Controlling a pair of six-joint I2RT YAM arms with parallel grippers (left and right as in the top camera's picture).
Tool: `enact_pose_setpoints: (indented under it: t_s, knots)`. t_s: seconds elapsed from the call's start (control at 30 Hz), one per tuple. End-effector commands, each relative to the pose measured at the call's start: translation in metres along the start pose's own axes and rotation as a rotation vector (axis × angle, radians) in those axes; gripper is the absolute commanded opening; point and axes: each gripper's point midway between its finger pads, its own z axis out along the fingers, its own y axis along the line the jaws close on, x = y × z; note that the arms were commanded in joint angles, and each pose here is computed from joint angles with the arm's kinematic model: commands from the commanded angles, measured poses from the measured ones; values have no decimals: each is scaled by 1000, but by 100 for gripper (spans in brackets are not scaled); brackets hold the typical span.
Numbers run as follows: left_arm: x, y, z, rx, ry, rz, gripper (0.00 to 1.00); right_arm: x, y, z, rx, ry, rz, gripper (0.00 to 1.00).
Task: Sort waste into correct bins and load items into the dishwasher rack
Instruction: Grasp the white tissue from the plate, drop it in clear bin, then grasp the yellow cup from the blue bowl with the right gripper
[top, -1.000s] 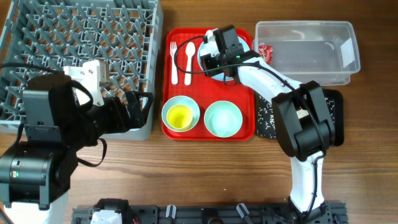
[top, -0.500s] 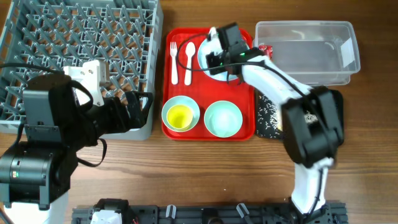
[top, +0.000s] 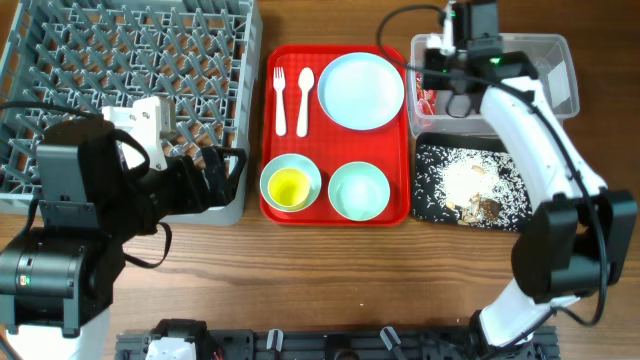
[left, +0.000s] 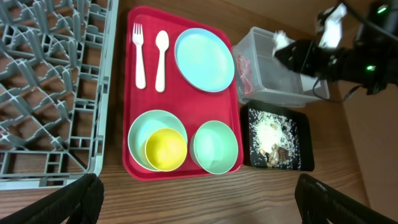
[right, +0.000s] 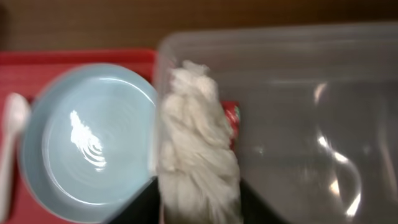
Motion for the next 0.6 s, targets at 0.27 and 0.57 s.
enact_pose_setpoints:
  t_s: [0.27,0.57]
  knots:
    - [-3,-6,-4,19,-11,30,100,0,72,-117,-375,-66,-39,85]
    - [-3,-6,-4,19,-11,30,100,71,147,-166,-418,82,-118,66]
